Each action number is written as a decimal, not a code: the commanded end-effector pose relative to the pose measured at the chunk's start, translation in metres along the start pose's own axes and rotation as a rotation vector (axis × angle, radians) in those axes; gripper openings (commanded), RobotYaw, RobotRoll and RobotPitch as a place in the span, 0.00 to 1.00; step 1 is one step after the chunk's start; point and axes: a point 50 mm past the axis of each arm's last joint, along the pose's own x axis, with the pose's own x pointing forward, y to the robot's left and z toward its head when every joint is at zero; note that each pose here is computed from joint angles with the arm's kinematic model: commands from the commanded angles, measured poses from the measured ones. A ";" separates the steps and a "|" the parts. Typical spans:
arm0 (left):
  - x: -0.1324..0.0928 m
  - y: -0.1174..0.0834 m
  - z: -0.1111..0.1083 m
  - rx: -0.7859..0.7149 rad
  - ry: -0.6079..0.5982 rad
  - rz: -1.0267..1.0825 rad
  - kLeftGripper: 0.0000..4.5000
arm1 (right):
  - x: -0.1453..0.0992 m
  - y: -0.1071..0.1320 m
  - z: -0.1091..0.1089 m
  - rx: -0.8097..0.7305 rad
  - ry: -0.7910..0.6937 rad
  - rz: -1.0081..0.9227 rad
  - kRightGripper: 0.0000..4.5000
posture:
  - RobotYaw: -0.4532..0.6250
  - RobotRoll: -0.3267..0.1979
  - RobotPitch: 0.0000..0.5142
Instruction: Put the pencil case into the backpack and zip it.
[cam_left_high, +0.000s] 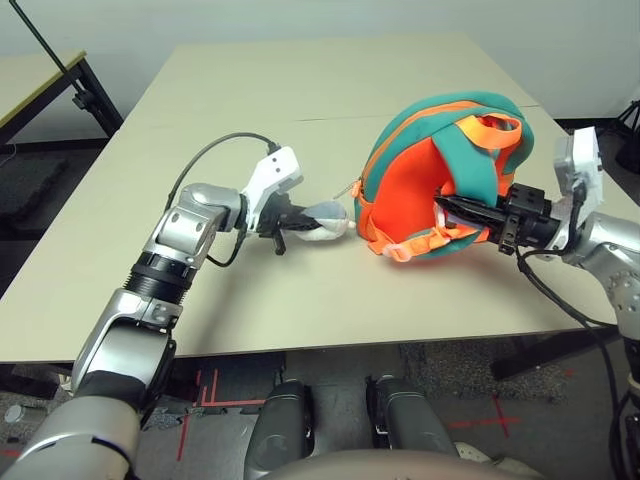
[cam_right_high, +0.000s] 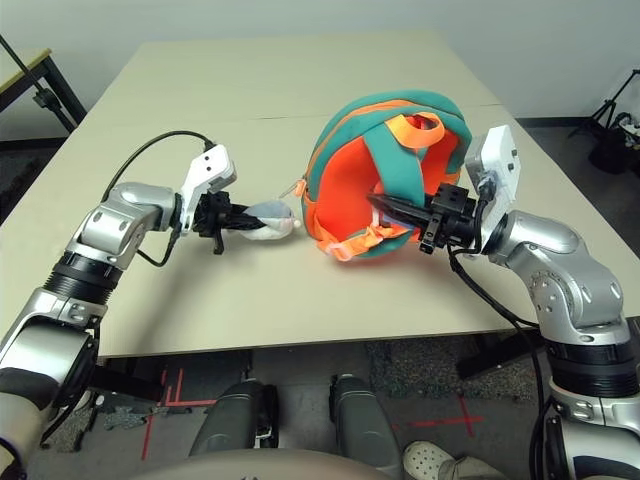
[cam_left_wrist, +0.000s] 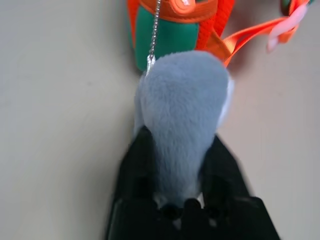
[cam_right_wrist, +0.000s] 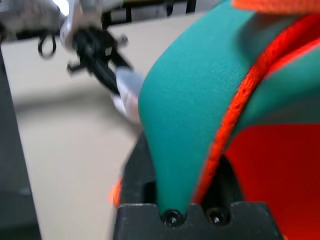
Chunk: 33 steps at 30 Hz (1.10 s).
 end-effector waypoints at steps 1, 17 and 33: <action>-0.016 0.002 -0.001 -0.027 0.007 0.024 0.63 | -0.008 0.009 0.002 -0.014 0.100 0.096 0.52 | 0.47 0.62 0.15; -0.096 0.032 -0.022 -0.101 -0.168 0.542 1.00 | -0.104 -0.050 -0.005 -0.020 0.270 -0.378 0.99 | 0.49 0.62 0.17; -0.100 0.048 -0.104 -0.334 -0.454 1.278 1.00 | -0.116 -0.094 -0.066 0.006 -0.018 -1.128 0.99 | 0.51 0.62 0.18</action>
